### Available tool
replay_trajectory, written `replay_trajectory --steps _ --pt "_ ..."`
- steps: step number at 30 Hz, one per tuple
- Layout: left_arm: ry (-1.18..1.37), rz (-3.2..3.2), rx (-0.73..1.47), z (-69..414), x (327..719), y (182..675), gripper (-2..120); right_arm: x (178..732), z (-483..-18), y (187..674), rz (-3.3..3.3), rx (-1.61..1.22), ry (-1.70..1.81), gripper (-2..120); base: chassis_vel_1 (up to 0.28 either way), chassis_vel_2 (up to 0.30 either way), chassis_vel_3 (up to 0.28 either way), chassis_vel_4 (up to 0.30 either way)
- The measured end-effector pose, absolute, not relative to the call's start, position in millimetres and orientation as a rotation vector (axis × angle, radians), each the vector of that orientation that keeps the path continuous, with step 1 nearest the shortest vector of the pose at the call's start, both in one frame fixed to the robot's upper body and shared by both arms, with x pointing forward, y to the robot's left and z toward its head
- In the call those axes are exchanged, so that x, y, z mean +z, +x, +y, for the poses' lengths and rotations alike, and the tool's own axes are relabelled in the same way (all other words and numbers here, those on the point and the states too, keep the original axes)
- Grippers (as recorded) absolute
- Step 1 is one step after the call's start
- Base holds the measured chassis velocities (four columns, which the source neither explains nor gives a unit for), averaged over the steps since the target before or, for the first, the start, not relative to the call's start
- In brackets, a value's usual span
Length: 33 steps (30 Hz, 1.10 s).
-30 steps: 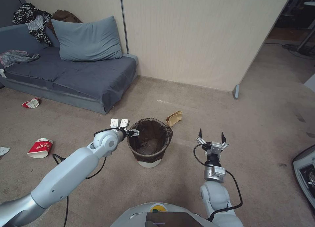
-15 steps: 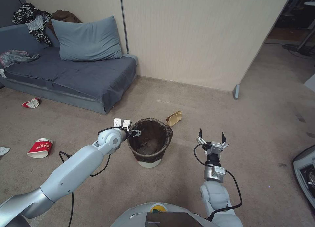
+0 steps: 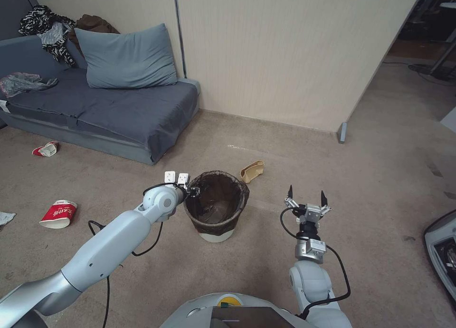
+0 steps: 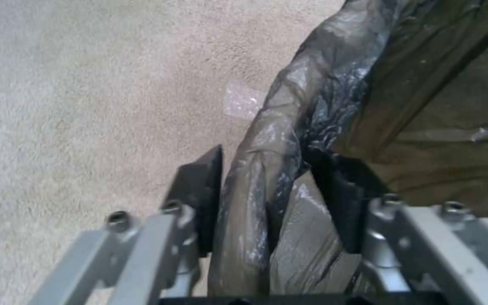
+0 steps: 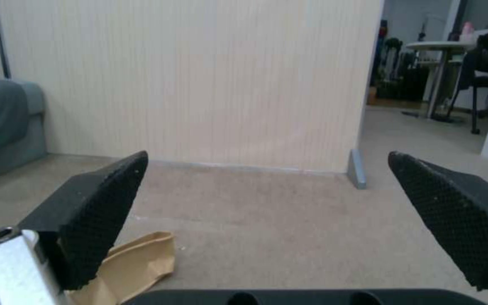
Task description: Pick up the trash bin, then pick up the garbage from the floor and place it into the trash bin.
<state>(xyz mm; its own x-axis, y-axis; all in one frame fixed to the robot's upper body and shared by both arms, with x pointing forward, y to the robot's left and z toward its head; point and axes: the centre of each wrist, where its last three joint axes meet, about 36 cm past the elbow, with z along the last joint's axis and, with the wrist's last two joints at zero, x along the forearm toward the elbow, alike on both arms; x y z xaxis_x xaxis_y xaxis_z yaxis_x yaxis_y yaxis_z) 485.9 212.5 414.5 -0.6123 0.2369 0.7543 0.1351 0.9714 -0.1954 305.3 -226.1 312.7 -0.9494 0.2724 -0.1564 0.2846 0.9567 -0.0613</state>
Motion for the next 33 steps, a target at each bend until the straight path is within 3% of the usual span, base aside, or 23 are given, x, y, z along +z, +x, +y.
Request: replay_trajectory --steps 5,11,26,33 --pt "-0.234 -2.221 0.139 214 414 486 17 313 -226 306 2.959 -0.123 0.427 100 0.000 0.000 0.000 0.000" --pt "-0.221 -2.209 0.147 216 413 487 2 314 -226 305 2.958 -0.123 0.428 100 0.000 0.000 0.000 0.000" --pt "-0.221 -2.226 0.134 221 406 478 2 315 -224 305 2.958 -0.117 0.432 100 0.000 0.000 0.000 0.000" --pt "-0.264 -2.314 0.137 215 424 455 2 318 -226 307 2.948 -0.106 0.436 100 0.000 0.000 0.000 0.000"
